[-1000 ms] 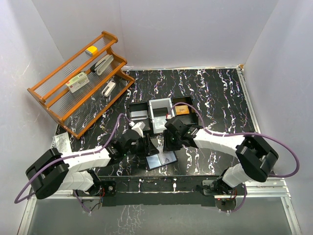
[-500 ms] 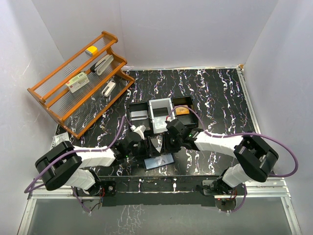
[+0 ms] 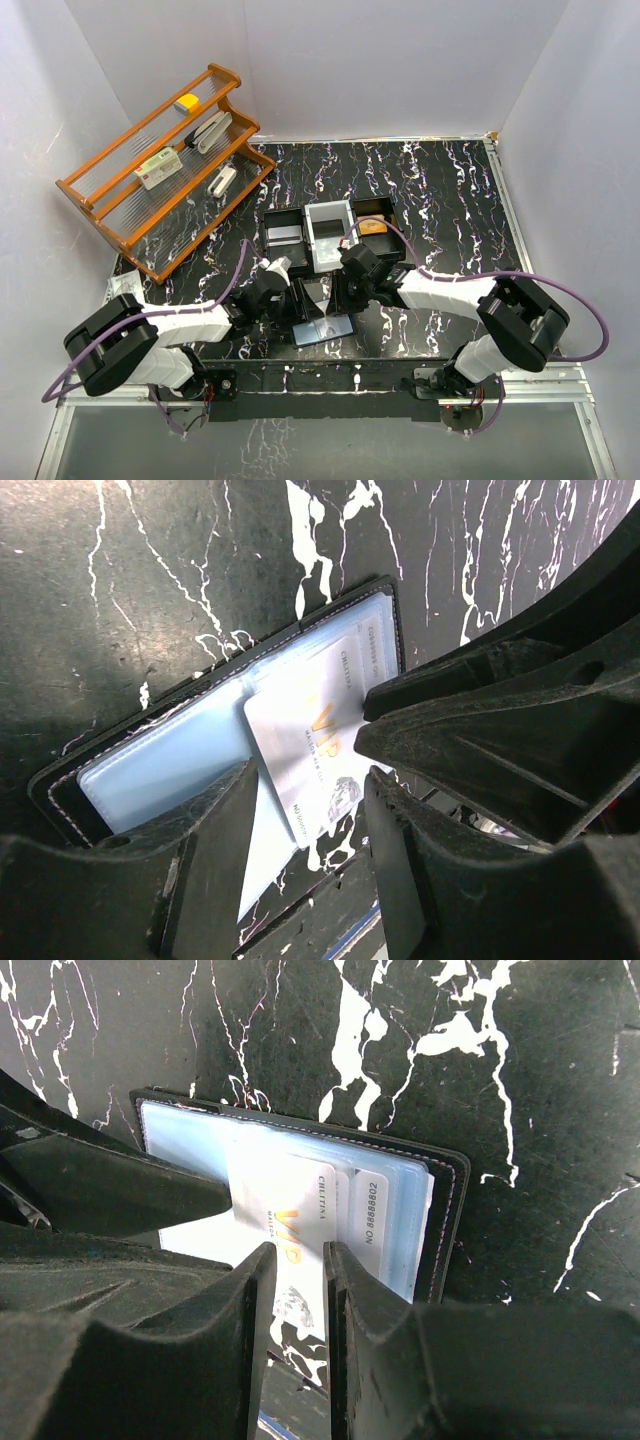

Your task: Take the credit cards out of the card holder

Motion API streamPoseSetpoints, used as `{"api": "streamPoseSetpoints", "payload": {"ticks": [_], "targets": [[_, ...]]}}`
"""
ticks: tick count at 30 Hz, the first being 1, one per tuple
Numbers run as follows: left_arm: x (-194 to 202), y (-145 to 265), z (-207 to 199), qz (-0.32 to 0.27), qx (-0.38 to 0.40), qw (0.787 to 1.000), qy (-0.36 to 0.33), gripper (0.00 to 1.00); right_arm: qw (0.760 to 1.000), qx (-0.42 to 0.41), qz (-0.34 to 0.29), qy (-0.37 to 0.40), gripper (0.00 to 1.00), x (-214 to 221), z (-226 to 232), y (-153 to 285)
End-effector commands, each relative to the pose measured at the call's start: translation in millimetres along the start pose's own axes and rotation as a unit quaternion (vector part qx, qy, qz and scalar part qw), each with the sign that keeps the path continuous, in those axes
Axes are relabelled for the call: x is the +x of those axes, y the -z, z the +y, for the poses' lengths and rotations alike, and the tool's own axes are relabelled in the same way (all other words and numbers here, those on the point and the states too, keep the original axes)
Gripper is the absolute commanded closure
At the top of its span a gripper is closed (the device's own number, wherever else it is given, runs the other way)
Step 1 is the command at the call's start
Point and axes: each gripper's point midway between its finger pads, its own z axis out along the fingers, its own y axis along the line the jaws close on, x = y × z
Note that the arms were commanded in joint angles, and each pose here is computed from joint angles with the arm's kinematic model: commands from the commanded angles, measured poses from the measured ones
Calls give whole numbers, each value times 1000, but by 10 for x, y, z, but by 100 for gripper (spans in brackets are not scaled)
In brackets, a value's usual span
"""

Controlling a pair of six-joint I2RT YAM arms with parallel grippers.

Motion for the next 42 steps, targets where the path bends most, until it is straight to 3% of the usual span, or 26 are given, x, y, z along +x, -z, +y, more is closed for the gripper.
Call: {"api": "streamPoseSetpoints", "payload": {"ticks": [1, 6, 14, 22, 34, 42], "targets": [[45, 49, 221, 2, -45, 999, -5, 53, 999, 33, 33, -7, 76, 230, -224, -63], [121, -17, 243, 14, -35, 999, 10, 54, 999, 30, 34, -9, 76, 248, -227, -64], [150, -39, 298, 1, -18, 999, 42, 67, 998, 27, 41, -25, 76, 356, -289, -99], [127, -68, 151, -11, 39, 998, 56, 72, 998, 7, 46, -32, 76, 439, -276, -98], [13, 38, 88, -45, 57, 995, 62, 100, 998, 0, 50, -39, 76, 502, -291, -98], [30, 90, 204, -47, 32, 997, 56, 100, 998, 32, 43, -40, 76, 469, -391, -97]]}}
